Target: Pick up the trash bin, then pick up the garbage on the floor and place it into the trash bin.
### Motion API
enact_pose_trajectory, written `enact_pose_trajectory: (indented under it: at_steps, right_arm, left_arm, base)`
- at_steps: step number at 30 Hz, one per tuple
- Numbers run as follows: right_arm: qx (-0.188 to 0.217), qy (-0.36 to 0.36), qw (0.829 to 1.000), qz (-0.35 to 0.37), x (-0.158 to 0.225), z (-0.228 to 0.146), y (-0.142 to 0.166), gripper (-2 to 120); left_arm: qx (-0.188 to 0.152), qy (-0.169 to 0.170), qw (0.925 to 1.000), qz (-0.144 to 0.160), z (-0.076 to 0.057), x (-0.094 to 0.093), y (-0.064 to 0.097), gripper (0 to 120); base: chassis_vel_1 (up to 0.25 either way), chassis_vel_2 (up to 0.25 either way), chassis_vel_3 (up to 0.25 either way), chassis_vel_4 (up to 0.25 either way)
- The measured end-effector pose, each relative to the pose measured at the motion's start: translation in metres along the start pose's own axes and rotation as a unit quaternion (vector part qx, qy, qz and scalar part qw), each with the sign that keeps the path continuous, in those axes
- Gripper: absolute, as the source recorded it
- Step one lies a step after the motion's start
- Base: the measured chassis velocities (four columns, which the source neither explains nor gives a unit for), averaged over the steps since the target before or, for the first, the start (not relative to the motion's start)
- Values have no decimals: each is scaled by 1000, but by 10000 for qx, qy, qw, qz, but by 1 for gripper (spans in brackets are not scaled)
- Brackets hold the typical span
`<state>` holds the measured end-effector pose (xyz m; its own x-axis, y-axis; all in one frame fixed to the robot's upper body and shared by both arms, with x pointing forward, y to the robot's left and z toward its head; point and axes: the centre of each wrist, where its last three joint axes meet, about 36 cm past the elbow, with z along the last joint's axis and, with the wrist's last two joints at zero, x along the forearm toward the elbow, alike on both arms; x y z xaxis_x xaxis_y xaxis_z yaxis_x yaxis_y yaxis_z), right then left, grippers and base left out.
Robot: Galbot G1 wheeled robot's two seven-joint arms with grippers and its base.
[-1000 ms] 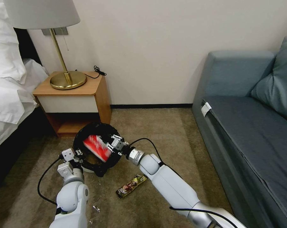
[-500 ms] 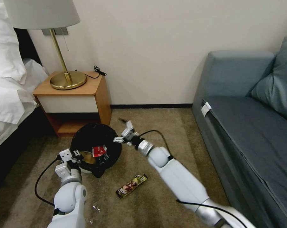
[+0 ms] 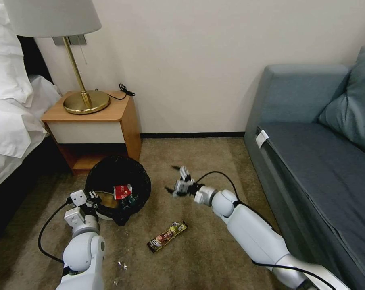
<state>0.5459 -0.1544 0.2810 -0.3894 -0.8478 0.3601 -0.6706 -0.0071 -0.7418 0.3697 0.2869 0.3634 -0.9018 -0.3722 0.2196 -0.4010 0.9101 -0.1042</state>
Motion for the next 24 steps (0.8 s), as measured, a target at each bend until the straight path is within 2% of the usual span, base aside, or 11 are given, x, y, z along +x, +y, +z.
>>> enact_pose_trajectory:
  at_steps: [1, 4, 6, 9, 15, 24]
  right_arm:
    - [180, -160, 9982, -544, 3, 0, 1, 100]
    - [274, -250, 9959, -825, 4, -1, 2, 100]
    - [569, -366, 9871, -1449, 7, -2, 0, 100]
    - [770, -336, 9803, -1790, 9, 1, 7, 100]
    - [823, -105, 9693, -2313, 9, 12, 36, 100]
    - [807, 245, 9676, -2381, 9, 30, 59, 100]
  left_arm:
    - [-2, 4, 10000, 0, 0, 0, 0, 4]
    - [-3, 5, 10000, -1, 0, 0, 0, 4]
    - [3, 52, 10000, -7, 4, 0, -1, 4]
    - [25, 80, 10000, 4, 6, 0, -3, 4]
    - [55, 82, 10000, -1, 6, -1, -4, 4]
    - [90, 90, 9999, -53, 7, 0, -2, 4]
  base:
    - [0, 0, 0, 0]
    - [0, 0, 0, 0]
    - [0, 0, 0, 0]
    - [0, 0, 0, 0]
    - [0, 0, 0, 0]
    - [0, 0, 0, 0]
